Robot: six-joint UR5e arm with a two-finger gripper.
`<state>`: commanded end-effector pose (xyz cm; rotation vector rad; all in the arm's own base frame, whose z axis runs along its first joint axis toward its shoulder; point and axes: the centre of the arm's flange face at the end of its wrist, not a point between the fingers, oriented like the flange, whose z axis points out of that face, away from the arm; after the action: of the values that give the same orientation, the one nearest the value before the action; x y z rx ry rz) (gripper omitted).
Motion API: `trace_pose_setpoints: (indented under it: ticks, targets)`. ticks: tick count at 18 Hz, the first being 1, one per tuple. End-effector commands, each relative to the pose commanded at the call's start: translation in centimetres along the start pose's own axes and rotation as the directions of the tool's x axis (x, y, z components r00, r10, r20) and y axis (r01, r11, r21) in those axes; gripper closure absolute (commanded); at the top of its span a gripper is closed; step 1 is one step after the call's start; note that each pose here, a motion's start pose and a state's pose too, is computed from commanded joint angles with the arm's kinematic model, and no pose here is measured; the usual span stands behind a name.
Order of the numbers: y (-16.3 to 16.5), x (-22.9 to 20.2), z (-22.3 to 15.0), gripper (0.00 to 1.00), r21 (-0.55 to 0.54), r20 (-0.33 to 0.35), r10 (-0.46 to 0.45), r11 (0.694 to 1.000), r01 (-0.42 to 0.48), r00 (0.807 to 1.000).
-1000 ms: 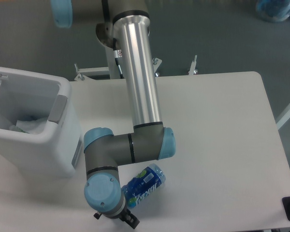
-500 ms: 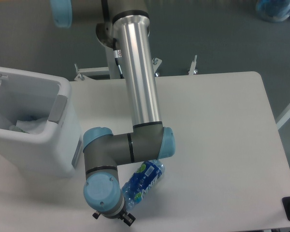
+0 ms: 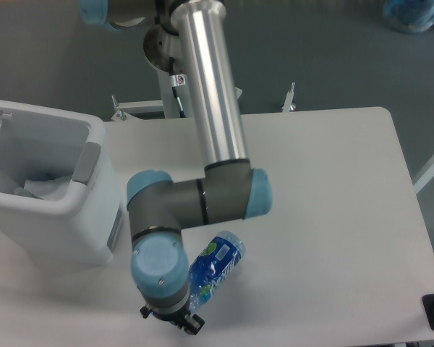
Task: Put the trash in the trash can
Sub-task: 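Close the gripper on the bottle and lift it, then carry the water bottle over the trash bin opening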
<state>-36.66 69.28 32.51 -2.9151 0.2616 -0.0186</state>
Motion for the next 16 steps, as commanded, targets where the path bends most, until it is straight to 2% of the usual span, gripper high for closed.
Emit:
trace_pose_setpoints:
  ticks: [2, 5, 12, 14, 16]
  targets:
    - [0.4, -1.1, -3.8, 0.67, 0.114, 0.004, -0.043, 0.993, 0.043, 0.999]
    - [0.7, -2.2, -8.6, 0.67, 0.273, 0.014, -0.128, 0.954, 0.120, 0.992]
    - [0.7, -1.3, -17.1, 0.67, 0.457, 0.073, -0.105, 0.888, 0.061, 0.992]
    - [0.4, 0.1, -20.0, 0.67, 0.513, 0.055, -0.084, 0.857, 0.044, 0.995]
    - [0.1, 1.6, -22.7, 0.69, 0.580, -0.011, -0.094, 0.811, 0.083, 0.996]
